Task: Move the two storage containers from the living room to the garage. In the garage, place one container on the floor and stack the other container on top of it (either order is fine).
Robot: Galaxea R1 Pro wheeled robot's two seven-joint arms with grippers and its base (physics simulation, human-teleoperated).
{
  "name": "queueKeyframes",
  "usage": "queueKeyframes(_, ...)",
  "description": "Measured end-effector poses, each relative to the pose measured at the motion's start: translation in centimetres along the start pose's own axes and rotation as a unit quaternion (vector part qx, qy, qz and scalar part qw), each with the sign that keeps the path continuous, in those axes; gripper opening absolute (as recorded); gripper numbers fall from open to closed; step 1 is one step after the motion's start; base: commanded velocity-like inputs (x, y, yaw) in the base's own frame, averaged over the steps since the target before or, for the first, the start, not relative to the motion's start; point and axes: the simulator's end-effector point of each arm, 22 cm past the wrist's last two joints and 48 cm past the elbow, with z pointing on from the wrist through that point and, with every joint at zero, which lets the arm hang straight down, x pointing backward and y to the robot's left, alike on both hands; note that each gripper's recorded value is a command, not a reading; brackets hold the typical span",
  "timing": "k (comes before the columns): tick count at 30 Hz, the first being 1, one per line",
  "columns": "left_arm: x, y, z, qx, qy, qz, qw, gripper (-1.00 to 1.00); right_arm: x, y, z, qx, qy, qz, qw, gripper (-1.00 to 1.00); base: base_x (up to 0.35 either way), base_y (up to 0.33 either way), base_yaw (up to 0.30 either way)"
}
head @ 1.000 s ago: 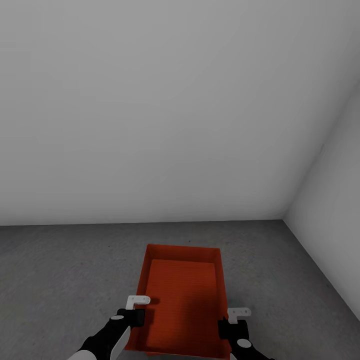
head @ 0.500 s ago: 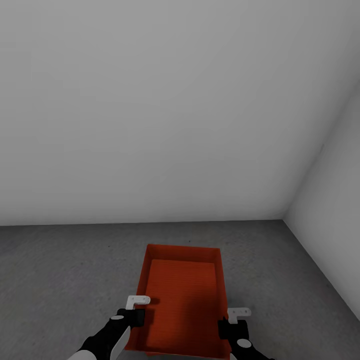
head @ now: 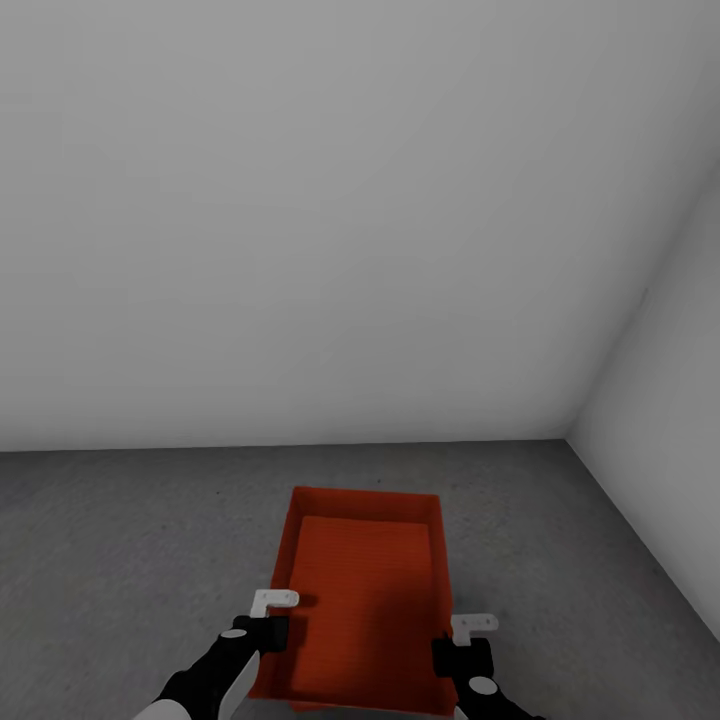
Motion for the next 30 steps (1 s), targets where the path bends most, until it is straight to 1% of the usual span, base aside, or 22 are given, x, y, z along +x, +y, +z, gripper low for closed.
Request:
queueKeyframes(13,-0.1,-1.0,-0.1,-0.003,-0.001,-0.002,1.0,-1.0,-0.3,-1.0,0.2,-0.003,-0.001,0.0,1.0,-1.0,0.0,0.0,0.0)
queueKeyframes(23,0.0,-1.3,-0.1,-0.003,0.0,-0.004,1.0,-1.0,-0.3,-1.3,0.3,-0.004,0.0,-0.002,1.0,-1.0,0.0,0.0,0.0)
queueKeyframes(28,0.0,-1.3,-0.1,-0.004,0.001,-0.004,1.0,-1.0,-0.2,-1.3,0.3,-0.005,0.0,-0.002,1.0,-1.0,0.0,0.0,0.0)
queueKeyframes(29,-0.3,-0.3,0.0,0.002,-0.003,-0.003,1.0,-1.0,-0.4,-0.6,0.1,0.0,-0.003,0.002,1.0,-1.0,0.0,0.0,0.0)
queueKeyframes(30,-0.3,-0.2,0.0,0.002,-0.003,-0.003,1.0,-1.0,-0.4,-0.6,0.1,0.001,-0.003,0.002,1.0,-1.0,0.0,0.0,0.0)
